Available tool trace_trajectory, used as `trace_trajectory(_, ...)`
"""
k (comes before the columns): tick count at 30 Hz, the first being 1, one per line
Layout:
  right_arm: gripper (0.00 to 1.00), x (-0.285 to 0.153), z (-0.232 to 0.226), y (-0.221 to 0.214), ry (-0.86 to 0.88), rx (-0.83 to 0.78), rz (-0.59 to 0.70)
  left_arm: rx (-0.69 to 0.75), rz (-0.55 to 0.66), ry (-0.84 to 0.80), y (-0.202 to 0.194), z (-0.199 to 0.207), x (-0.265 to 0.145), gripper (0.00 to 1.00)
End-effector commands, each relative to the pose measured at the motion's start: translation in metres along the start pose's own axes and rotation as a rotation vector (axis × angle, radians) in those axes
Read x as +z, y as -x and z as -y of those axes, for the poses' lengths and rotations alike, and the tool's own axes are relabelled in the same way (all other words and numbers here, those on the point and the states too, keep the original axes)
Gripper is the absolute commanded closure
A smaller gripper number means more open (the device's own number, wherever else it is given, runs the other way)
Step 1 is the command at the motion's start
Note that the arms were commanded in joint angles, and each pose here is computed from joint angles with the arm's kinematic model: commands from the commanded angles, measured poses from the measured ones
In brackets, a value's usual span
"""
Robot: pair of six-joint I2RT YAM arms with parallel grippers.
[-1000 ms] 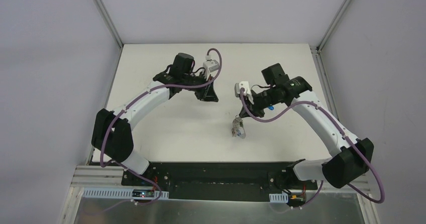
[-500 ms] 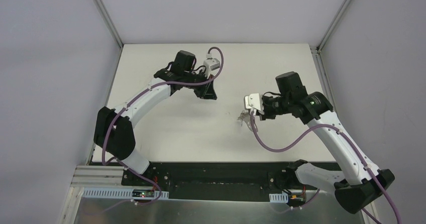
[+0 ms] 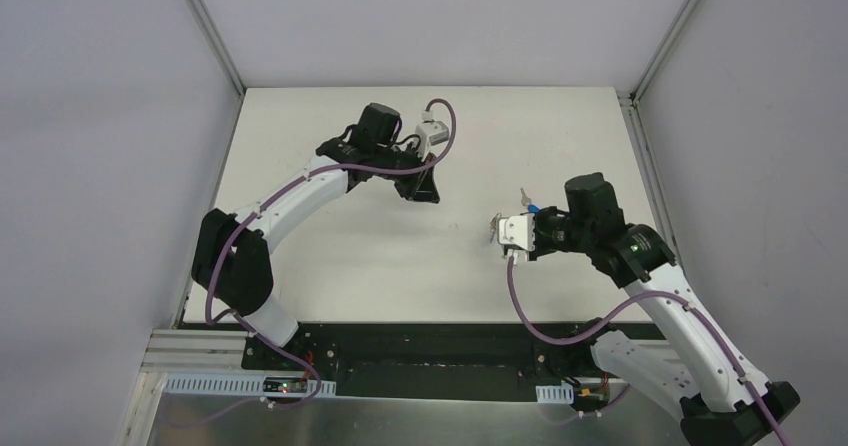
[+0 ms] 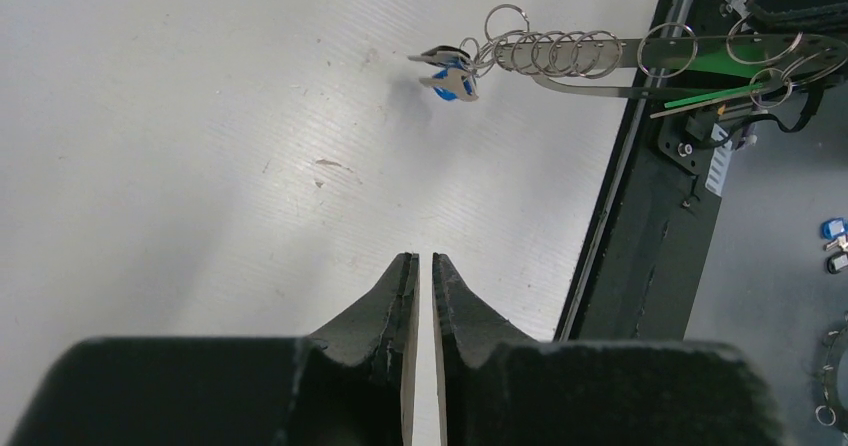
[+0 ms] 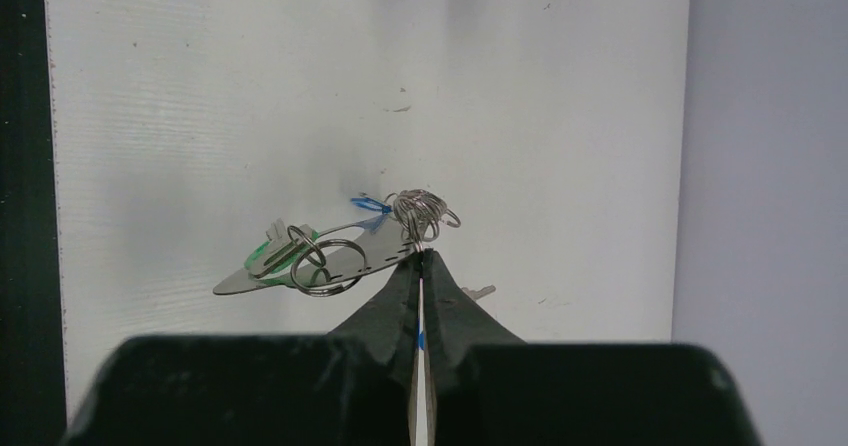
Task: Put the keys on the keyring
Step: Adjust the keyring.
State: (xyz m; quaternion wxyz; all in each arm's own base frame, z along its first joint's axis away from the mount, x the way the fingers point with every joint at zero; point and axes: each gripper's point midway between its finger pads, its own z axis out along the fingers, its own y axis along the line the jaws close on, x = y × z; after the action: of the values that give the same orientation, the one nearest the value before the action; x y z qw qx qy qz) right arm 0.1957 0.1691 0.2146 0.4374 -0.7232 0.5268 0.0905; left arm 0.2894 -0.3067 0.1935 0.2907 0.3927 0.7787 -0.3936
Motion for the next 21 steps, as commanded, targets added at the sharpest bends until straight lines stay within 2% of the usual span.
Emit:
trace_trajectory(1, 1.0, -0.004, 0.02, 0.013, -0.088, -0.072, 0.046, 0.104, 0.032, -0.026, 0.014, 0.009, 0.002, 0.89)
trace_trajectory(7, 1.0, 0.0, 0.026, 0.016, -0.099, -0.011, 0.062, 0.246, 0.054, -0.123, 0.019, 0.037, 0.0, 0.85)
trace_trajectory(12, 1.0, 0.009, 0.03, 0.032, -0.059, 0.191, 0.156, 0.361, 0.079, -0.233, 0.026, 0.074, -0.006, 0.82)
trace_trajectory(21, 1.0, 0.019, 0.028, 0.053, 0.098, 0.496, 0.359, 0.404, 0.104, -0.265, 0.039, 0.099, -0.012, 0.82)
